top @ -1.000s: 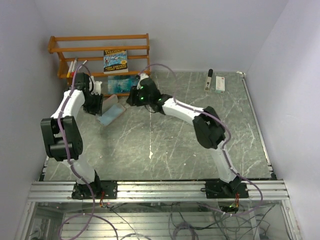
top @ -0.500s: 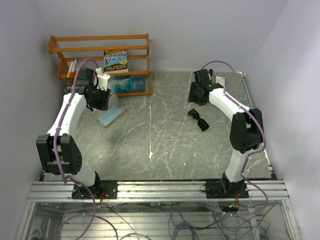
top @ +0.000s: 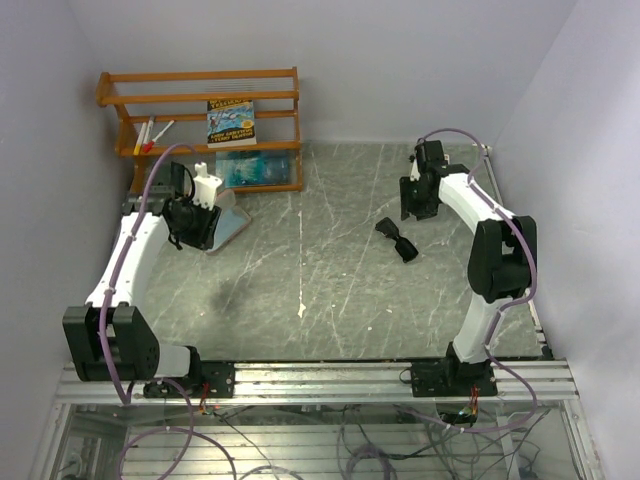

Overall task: Organize the sunglasses
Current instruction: Pick up the sunglasses from the center of the board.

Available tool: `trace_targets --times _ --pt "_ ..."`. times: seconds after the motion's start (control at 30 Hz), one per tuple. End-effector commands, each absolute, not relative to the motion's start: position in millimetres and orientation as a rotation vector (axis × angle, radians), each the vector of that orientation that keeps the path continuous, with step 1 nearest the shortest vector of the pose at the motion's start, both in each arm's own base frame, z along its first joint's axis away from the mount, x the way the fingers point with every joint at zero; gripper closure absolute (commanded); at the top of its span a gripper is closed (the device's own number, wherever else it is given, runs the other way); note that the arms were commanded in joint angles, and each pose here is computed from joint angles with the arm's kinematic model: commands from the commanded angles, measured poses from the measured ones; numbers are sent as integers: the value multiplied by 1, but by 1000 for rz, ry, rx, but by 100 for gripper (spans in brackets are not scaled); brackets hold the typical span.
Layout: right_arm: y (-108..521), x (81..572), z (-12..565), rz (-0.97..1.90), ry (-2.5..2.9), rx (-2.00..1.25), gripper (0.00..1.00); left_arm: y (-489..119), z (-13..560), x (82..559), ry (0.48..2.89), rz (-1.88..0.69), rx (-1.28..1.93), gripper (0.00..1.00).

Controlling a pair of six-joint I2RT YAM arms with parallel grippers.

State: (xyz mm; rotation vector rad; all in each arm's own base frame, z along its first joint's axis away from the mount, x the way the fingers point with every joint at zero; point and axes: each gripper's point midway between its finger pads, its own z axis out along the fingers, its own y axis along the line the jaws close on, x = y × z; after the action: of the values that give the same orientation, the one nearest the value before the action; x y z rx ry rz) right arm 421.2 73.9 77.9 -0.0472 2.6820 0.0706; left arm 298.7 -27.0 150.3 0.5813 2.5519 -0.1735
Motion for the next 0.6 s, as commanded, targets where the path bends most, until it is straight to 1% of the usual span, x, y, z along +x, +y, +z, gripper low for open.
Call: trace_targets --times 0.0,0.23,0.57 --pt "75 415 62 111 2725 -224 55 -19 146 289 2555 -121 600 47" --pt "85 415 49 192 2682 -328 55 -19 140 286 2576 -123 595 47" --pt "89 416 28 257 2704 -325 56 -20 143 290 2573 -133 589 46"
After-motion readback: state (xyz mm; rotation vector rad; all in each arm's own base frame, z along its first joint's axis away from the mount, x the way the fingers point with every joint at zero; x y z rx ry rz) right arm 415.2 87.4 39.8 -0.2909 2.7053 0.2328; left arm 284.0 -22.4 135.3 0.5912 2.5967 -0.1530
